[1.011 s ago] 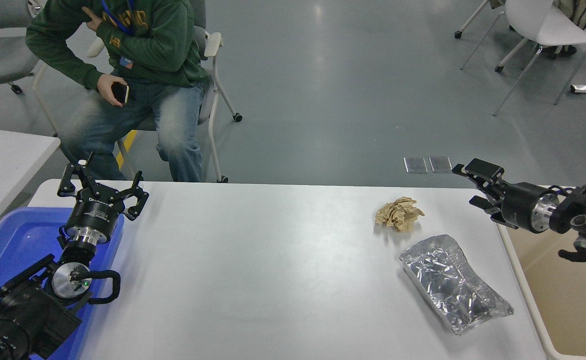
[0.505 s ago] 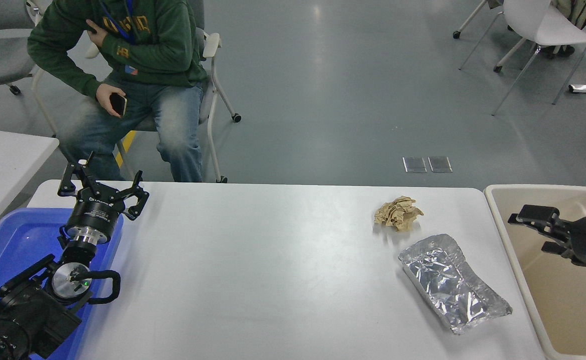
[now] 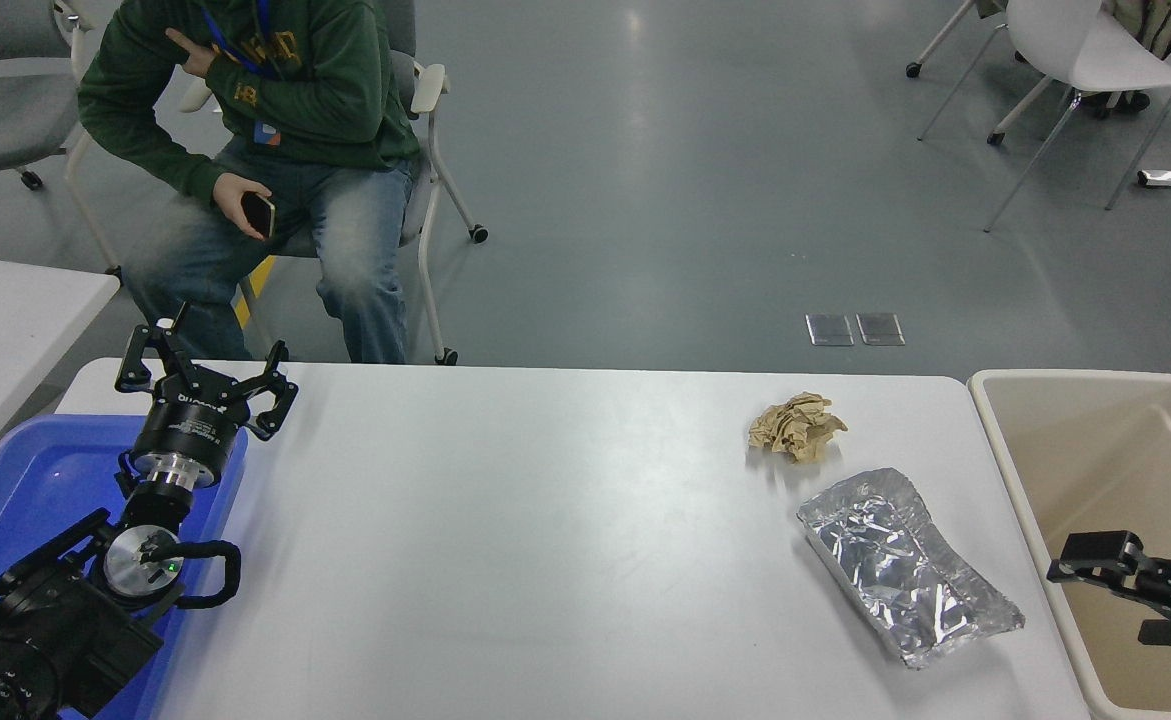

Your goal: Clean the table surface

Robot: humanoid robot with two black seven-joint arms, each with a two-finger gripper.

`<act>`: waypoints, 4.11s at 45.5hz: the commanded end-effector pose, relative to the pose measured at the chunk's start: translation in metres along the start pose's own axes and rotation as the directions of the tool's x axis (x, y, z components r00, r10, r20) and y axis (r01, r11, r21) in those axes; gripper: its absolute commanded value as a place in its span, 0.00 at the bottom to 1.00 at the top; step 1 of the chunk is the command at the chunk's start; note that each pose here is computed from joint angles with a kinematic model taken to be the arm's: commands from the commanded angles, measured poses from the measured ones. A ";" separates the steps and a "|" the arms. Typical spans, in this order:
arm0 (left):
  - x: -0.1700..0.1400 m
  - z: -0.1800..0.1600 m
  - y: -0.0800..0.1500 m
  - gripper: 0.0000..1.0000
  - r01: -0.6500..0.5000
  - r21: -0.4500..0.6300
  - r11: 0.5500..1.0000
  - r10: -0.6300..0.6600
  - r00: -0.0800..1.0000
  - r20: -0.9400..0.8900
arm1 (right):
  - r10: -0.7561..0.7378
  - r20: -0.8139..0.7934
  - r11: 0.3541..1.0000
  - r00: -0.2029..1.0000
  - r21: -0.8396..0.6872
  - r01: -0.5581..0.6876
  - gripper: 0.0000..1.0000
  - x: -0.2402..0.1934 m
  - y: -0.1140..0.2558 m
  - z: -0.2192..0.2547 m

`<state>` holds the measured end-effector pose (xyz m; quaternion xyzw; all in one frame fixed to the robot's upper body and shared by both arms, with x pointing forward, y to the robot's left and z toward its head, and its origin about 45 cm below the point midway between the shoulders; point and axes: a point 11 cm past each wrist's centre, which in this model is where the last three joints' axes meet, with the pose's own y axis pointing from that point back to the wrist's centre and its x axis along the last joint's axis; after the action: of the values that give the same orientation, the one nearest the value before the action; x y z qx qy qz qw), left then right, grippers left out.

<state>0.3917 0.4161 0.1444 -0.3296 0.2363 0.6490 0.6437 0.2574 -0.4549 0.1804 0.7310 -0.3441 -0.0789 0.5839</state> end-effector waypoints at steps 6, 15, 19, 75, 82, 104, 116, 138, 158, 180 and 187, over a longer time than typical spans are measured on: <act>0.000 0.000 0.000 1.00 0.000 0.000 1.000 0.000 1.000 0.000 | -0.086 0.155 0.996 0.984 -0.022 0.091 1.00 -0.031 -0.024 -0.019; 0.000 0.000 0.000 1.00 0.000 0.000 1.000 0.000 1.000 0.000 | -0.120 0.233 0.992 0.965 0.001 0.123 1.00 -0.041 -0.034 -0.035; 0.000 0.000 0.000 1.00 0.000 0.000 1.000 0.000 1.000 0.000 | -0.127 0.265 0.991 0.956 0.007 0.130 1.00 -0.045 -0.038 -0.042; 0.000 0.000 0.000 1.00 0.000 0.000 1.000 0.000 1.000 0.000 | -0.023 0.147 1.000 0.989 -0.013 0.025 0.98 -0.056 -0.085 -0.069; 0.000 0.000 0.000 1.00 0.000 0.000 1.000 0.000 1.000 0.000 | -0.012 0.142 1.000 0.990 -0.023 0.016 0.96 -0.056 -0.089 -0.067; 0.000 0.000 0.000 1.00 0.000 0.000 1.000 0.000 1.000 0.000 | -0.038 0.052 0.997 0.998 -0.070 0.041 0.19 -0.067 -0.095 -0.052; 0.000 0.000 0.000 1.00 0.000 -0.001 1.000 0.000 1.000 0.000 | -0.051 0.058 0.995 0.997 -0.082 0.056 0.00 -0.064 -0.091 -0.046; 0.000 0.000 0.000 1.00 0.000 0.000 1.000 0.000 1.000 0.000 | -0.021 0.089 0.996 0.996 -0.080 0.029 0.00 -0.052 -0.083 -0.040; 0.000 0.000 0.000 1.00 0.000 -0.001 1.000 0.000 1.000 0.000 | -0.029 0.122 0.999 0.992 0.026 0.026 0.00 -0.026 -0.053 -0.063; 0.000 0.000 0.000 1.00 0.000 0.000 1.000 0.000 1.000 0.000 | -0.004 0.074 0.987 0.997 0.159 -0.008 0.00 0.014 0.003 -0.110; 0.000 0.000 0.000 1.00 0.000 0.000 1.000 0.000 1.000 0.000 | -0.010 0.060 0.983 0.998 0.186 -0.001 0.00 0.029 0.024 -0.113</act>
<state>0.3917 0.4161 0.1444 -0.3297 0.2363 0.6490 0.6436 0.3199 -0.3773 0.2089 0.7669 -0.3705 -0.0859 0.5170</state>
